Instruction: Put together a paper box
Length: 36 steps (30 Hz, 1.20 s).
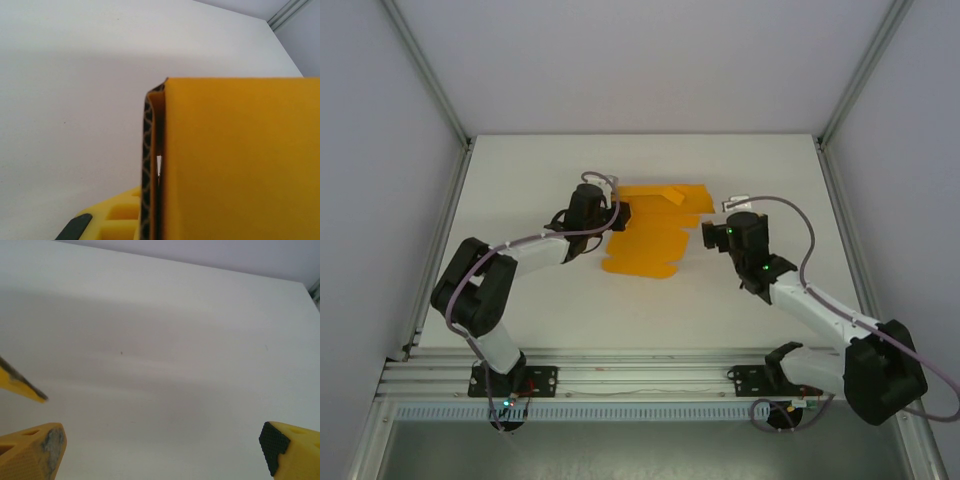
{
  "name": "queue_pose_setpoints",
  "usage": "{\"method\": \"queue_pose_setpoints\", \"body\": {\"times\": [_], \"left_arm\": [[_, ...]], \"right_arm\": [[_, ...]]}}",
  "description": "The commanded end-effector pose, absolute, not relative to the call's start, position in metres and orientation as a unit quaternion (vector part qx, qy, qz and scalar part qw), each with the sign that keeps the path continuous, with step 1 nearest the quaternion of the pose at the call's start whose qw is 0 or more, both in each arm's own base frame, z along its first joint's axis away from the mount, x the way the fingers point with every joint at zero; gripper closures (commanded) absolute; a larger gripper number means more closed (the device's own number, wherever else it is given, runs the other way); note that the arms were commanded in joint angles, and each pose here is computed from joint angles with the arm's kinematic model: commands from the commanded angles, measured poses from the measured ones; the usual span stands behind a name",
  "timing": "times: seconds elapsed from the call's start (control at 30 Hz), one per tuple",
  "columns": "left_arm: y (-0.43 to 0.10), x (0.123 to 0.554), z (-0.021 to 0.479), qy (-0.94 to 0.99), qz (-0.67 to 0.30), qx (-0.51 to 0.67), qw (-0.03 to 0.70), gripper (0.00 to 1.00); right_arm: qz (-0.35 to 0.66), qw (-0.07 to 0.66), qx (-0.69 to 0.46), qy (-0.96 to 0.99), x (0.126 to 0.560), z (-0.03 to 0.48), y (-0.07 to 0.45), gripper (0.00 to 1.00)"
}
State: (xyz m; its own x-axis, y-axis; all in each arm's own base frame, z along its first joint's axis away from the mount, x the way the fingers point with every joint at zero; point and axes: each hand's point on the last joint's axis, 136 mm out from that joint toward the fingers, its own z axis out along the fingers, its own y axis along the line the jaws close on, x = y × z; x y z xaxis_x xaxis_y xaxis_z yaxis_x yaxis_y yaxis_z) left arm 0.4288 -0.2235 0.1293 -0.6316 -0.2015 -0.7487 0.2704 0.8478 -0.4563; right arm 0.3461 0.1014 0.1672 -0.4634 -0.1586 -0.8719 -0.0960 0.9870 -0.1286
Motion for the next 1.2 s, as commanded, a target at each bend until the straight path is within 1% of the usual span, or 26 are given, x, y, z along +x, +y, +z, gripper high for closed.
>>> {"method": "queue_pose_setpoints", "body": {"times": [0.0,0.13,0.27,0.4,0.6,0.73,0.87,1.1,1.17], "left_arm": [[-0.223,0.432,0.154,0.844,-0.288,0.031,0.451,1.00],[-0.224,0.432,0.149,0.847,-0.289,0.028,0.445,1.00],[-0.228,0.432,0.150,0.844,-0.302,0.028,0.443,1.00],[-0.232,0.433,0.153,0.841,-0.312,0.028,0.441,1.00],[-0.240,0.436,0.153,0.838,-0.340,0.015,0.427,1.00],[-0.244,0.435,0.156,0.832,-0.358,0.011,0.424,1.00],[-0.244,0.435,0.154,0.833,-0.361,0.004,0.419,1.00],[-0.246,0.436,0.158,0.829,-0.377,-0.014,0.413,1.00],[-0.246,0.437,0.157,0.830,-0.376,-0.016,0.411,1.00]], "right_arm": [[0.003,0.534,-0.084,0.841,0.360,0.190,0.118,0.00],[0.034,0.540,-0.119,0.833,0.367,0.196,0.138,0.00],[0.075,0.531,-0.150,0.830,0.371,0.192,0.159,0.00],[0.098,0.530,-0.144,0.830,0.380,0.188,0.170,0.00],[0.118,0.562,-0.123,0.810,0.396,0.195,0.183,0.00],[0.097,0.551,-0.116,0.820,0.405,0.182,0.186,0.00],[0.076,0.562,-0.111,0.816,0.409,0.174,0.193,0.00],[-0.053,0.595,-0.094,0.796,0.414,0.173,0.186,0.00],[-0.066,0.599,-0.086,0.794,0.413,0.175,0.184,0.00]]}}
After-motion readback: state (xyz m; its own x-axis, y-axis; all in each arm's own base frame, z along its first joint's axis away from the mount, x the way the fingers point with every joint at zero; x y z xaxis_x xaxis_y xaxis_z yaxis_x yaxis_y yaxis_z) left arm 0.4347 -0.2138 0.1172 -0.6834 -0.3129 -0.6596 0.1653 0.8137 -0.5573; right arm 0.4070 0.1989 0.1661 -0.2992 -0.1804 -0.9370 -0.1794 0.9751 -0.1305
